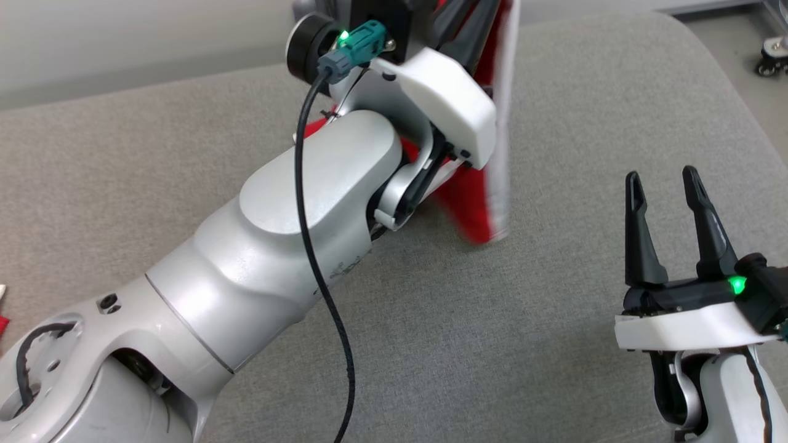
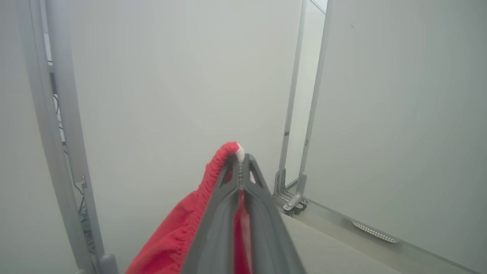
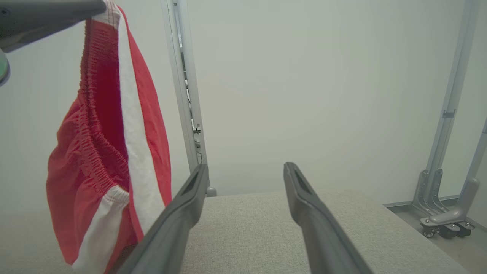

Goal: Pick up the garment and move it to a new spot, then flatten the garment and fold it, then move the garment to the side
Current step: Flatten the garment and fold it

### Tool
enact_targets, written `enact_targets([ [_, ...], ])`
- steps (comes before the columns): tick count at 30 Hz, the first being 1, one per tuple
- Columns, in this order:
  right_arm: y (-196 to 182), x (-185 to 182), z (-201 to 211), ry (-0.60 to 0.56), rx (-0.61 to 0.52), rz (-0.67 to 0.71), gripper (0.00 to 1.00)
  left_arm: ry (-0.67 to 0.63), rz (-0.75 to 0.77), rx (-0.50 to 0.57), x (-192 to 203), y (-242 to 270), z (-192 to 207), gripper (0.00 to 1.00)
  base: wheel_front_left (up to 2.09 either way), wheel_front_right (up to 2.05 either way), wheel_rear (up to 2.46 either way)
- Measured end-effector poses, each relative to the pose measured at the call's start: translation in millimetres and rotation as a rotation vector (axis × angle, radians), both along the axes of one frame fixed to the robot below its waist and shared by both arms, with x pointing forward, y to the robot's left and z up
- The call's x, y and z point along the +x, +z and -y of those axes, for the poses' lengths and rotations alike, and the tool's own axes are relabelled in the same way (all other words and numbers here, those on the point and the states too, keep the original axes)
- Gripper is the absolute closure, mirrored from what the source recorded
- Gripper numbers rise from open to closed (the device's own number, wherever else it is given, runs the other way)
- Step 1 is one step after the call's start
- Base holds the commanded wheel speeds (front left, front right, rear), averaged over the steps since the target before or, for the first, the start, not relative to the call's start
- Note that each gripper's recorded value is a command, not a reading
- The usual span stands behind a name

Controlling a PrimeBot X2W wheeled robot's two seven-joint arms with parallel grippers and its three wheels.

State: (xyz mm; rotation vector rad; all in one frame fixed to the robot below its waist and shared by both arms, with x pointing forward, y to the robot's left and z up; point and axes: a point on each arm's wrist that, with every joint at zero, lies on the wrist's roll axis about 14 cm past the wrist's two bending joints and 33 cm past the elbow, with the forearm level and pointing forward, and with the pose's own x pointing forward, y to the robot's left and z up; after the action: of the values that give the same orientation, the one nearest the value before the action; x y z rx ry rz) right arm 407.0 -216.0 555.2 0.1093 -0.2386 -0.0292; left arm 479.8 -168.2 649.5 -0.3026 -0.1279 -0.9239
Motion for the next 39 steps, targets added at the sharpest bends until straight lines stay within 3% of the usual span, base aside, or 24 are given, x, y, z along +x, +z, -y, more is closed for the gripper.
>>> enact_targets([
  [5,12.2,-13.3,-5.1,0.012,0.003,0.033,0.00,0.038,0.194,-0.051,-29.5,69.4,-3.4,1.00,0.00,0.00,0.00],
  [9,17.4,-23.3,-3.4,0.004,-0.001,0.047,0.00,0.049,0.211,-0.058,-46.4,80.4,-5.2,1.00,0.00,0.00,0.00],
  [15,16.2,-23.1,-5.2,0.007,-0.006,0.045,0.00,0.110,-0.085,0.094,-25.9,-19.7,-22.4,1.00,0.00,0.00,0.00],
  [21,11.6,-16.8,-7.4,0.014,-0.010,0.033,0.00,0.220,-0.394,0.163,-16.3,-133.4,-75.8,1.00,0.00,0.00,0.00],
  [31,2.9,-7.0,-24.9,0.066,0.002,0.014,0.00,0.499,-0.550,0.186,-8.1,-207.4,-186.7,1.00,0.00,0.00,0.00],
  [37,1.9,-4.6,-34.6,0.095,0.007,0.011,0.00,0.473,-0.615,0.179,-26.8,-228.0,-204.6,1.00,0.00,0.00,0.00],
  [38,1.7,-4.5,-36.3,0.100,0.008,0.011,0.00,0.468,-0.623,0.176,-30.1,-230.3,-205.2,0.85,0.00,0.00,0.00],
  [39,1.5,-4.5,-37.8,0.104,0.009,0.010,0.00,0.459,-0.620,0.183,-32.3,-231.9,-206.3,0.54,0.00,0.00,0.00],
])
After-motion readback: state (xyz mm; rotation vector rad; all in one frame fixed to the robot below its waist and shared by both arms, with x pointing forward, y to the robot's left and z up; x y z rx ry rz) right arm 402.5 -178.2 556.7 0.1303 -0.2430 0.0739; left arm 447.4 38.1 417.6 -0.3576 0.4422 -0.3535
